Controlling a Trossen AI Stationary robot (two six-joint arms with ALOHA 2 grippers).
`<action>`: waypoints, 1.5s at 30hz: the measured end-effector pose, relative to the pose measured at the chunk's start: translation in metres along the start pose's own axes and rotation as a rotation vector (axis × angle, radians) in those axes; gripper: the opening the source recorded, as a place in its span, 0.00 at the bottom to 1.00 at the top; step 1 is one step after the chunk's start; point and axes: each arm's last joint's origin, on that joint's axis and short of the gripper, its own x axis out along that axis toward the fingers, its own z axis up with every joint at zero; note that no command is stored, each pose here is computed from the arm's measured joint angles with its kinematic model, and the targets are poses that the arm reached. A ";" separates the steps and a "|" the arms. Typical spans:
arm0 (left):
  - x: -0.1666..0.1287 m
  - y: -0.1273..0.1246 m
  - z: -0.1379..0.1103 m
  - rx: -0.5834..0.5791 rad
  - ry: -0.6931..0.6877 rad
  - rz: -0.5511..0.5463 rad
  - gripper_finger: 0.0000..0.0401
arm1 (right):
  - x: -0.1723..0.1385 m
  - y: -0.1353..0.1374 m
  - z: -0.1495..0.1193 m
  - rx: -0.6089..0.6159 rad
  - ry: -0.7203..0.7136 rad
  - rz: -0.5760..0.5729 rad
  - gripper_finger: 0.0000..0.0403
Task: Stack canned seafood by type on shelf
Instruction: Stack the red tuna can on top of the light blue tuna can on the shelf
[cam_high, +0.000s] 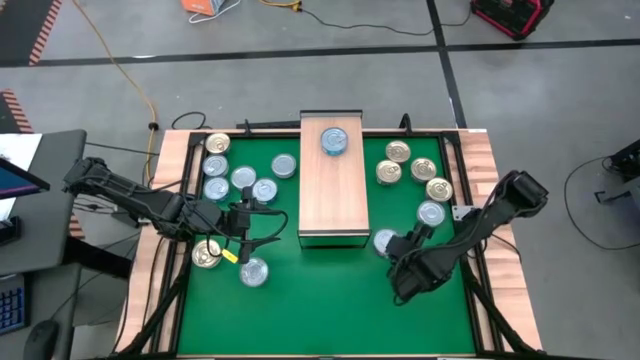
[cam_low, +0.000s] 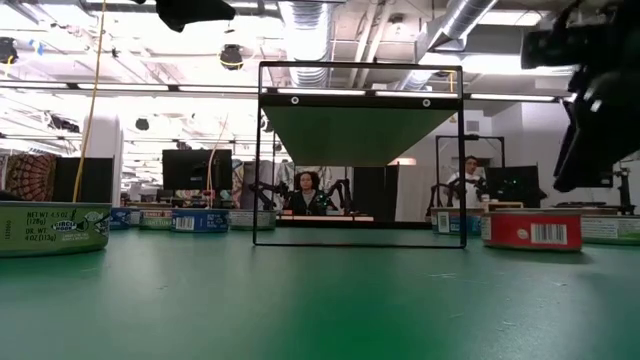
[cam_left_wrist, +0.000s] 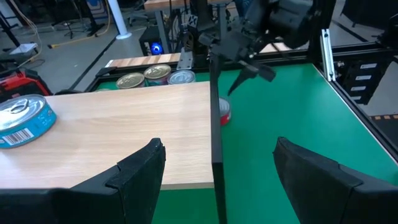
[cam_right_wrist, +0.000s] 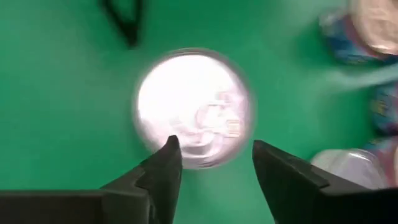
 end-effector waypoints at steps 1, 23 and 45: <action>0.000 0.000 0.000 0.000 0.000 0.000 0.72 | 0.003 -0.001 -0.002 0.016 -0.005 -0.027 0.55; 0.000 0.000 -0.001 0.001 0.008 0.000 0.72 | 0.006 0.020 -0.045 0.121 0.000 0.025 0.34; 0.000 0.000 -0.001 -0.004 0.005 0.000 0.72 | -0.007 0.053 -0.007 -0.077 -0.178 0.286 0.30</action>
